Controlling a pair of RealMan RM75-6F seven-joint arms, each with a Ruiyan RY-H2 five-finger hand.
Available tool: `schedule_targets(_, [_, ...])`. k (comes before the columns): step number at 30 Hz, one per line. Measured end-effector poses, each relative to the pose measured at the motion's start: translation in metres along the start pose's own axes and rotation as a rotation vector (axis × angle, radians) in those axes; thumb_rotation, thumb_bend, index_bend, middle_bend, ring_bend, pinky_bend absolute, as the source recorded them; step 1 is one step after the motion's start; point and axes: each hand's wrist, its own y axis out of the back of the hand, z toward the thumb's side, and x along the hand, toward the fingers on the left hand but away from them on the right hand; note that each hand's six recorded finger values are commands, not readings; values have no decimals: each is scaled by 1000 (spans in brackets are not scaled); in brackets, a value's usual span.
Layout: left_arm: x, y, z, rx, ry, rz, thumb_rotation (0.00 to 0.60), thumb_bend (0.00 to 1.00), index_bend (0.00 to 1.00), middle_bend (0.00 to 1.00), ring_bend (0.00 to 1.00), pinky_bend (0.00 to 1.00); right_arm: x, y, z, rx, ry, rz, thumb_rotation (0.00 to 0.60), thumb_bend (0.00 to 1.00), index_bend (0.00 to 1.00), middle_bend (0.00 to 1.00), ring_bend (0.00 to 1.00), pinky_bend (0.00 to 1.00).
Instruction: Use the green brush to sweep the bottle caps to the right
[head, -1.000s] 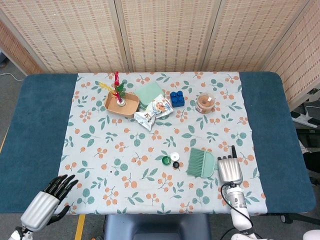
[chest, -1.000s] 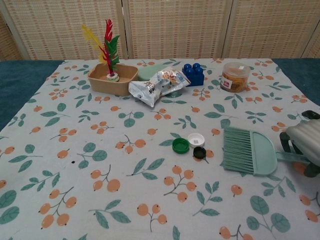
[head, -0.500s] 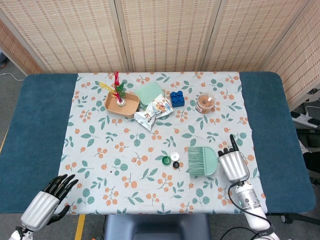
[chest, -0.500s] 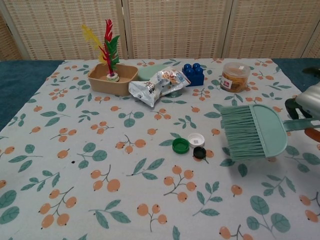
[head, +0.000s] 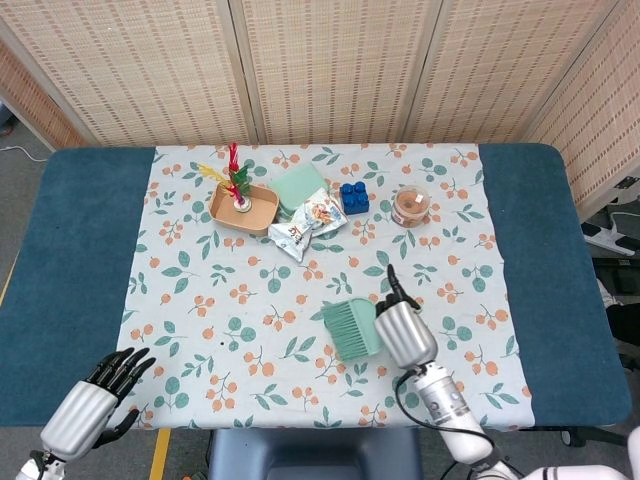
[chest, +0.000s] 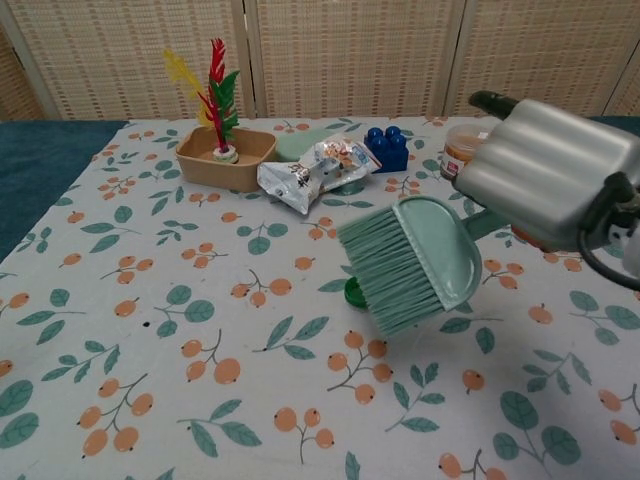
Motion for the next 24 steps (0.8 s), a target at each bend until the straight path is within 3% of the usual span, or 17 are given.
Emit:
schedule_targets(4, [1,1,-3,-6,6,-2,600,386,0,0,0,116,-17,24,30,42,44,18,600,440,1000,828,569,0])
schedule_targets(9, [2,-1,-7,-11,16,-12,600,386,0,0,0,116,-28,36,55,83,69,78,600,440,1000,828,569,0])
schedule_targets(17, [3,-1,-6,-14,14,-10,600,385,0,0,0,117,-49,30,62,161,16,173,600,439,1000,828,569,0])
schedule_targets(24, [7,-2,-9,-13,25,-15,600,387,0,0,0,116,-60,18,69,216,18,221,600,439,1000,828,569,0])
